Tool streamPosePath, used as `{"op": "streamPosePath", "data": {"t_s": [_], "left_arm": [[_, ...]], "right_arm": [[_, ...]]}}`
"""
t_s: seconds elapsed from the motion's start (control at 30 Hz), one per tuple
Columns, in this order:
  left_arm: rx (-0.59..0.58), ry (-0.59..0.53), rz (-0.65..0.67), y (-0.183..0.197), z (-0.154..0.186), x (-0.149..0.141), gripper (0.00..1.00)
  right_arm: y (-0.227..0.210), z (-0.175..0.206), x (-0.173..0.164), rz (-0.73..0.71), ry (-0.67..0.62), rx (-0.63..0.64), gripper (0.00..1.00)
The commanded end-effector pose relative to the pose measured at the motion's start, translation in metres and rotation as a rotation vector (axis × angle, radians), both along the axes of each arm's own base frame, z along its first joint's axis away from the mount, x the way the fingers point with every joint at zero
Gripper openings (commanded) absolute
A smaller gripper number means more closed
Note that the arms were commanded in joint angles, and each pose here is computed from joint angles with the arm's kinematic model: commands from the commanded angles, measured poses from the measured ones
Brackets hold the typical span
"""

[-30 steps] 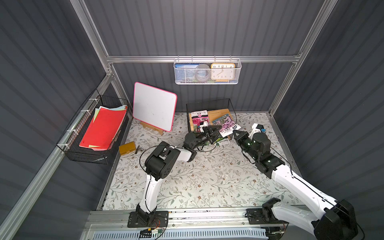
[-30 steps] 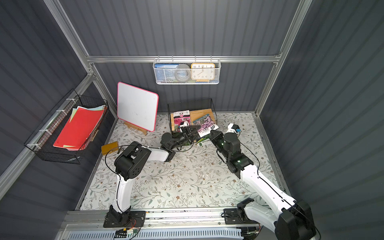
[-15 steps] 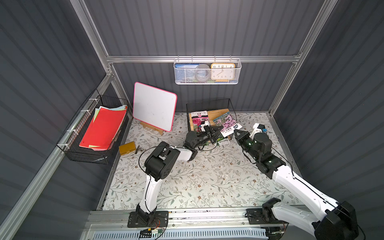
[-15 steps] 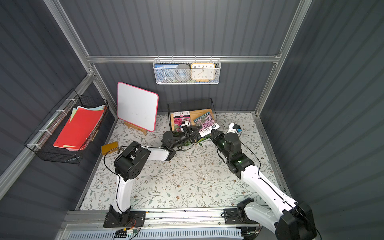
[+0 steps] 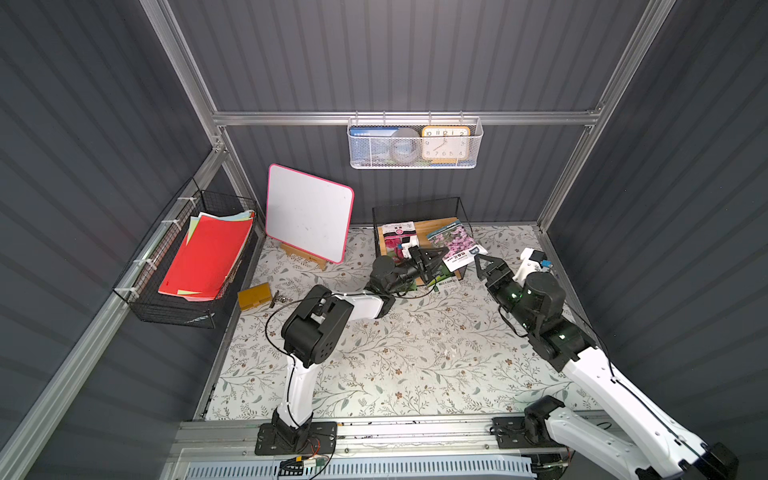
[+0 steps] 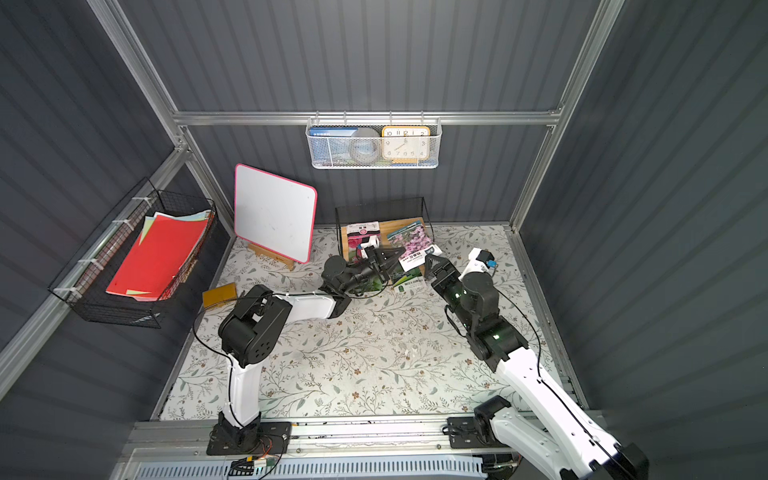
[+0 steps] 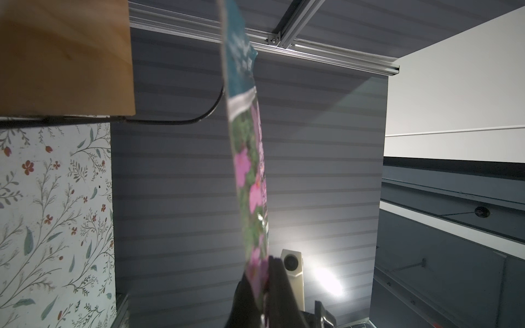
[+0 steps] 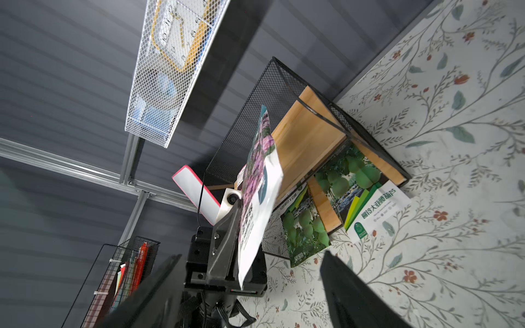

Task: Take the seed bag off the shelf
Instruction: Pick up the seed packet from the shelf.

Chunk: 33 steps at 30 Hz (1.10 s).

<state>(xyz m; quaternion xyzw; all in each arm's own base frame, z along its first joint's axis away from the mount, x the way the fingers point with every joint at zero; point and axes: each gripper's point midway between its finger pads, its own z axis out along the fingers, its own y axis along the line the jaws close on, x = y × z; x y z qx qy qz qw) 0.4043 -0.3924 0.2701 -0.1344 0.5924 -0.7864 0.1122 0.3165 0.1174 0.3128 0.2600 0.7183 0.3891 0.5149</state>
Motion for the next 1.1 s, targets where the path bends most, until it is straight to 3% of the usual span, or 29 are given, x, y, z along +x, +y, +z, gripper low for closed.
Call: {"op": "streamPosePath", "data": {"t_s": [0.0, 0.23, 0.47, 0.57, 0.73, 1.07], "left_arm": [[0.020, -0.117, 0.016, 0.001, 0.037, -0.007, 0.00], [0.222, -0.217, 0.029, -0.005, 0.046, -0.023, 0.00], [0.465, -0.357, 0.043, 0.006, 0.045, -0.044, 0.00], [0.506, -0.409, 0.012, 0.010, 0.041, -0.056, 0.00], [0.551, -0.479, -0.069, 0.012, 0.024, -0.075, 0.00], [0.552, -0.537, -0.214, 0.016, 0.010, -0.109, 0.00]], "right_arm": [[-0.018, 0.017, -0.016, -0.027, -0.015, -0.071, 0.86], [-0.035, 0.030, -0.044, 0.054, 0.015, -0.159, 0.87], [-0.016, 0.009, -0.048, 0.336, 0.075, -0.109, 0.84], [-0.002, 0.005, -0.047, 0.470, 0.056, -0.056, 0.79], [0.010, 0.004, -0.047, 0.595, 0.012, -0.080, 0.77], [0.015, -0.023, -0.044, 0.669, 0.036, -0.125, 0.71]]}}
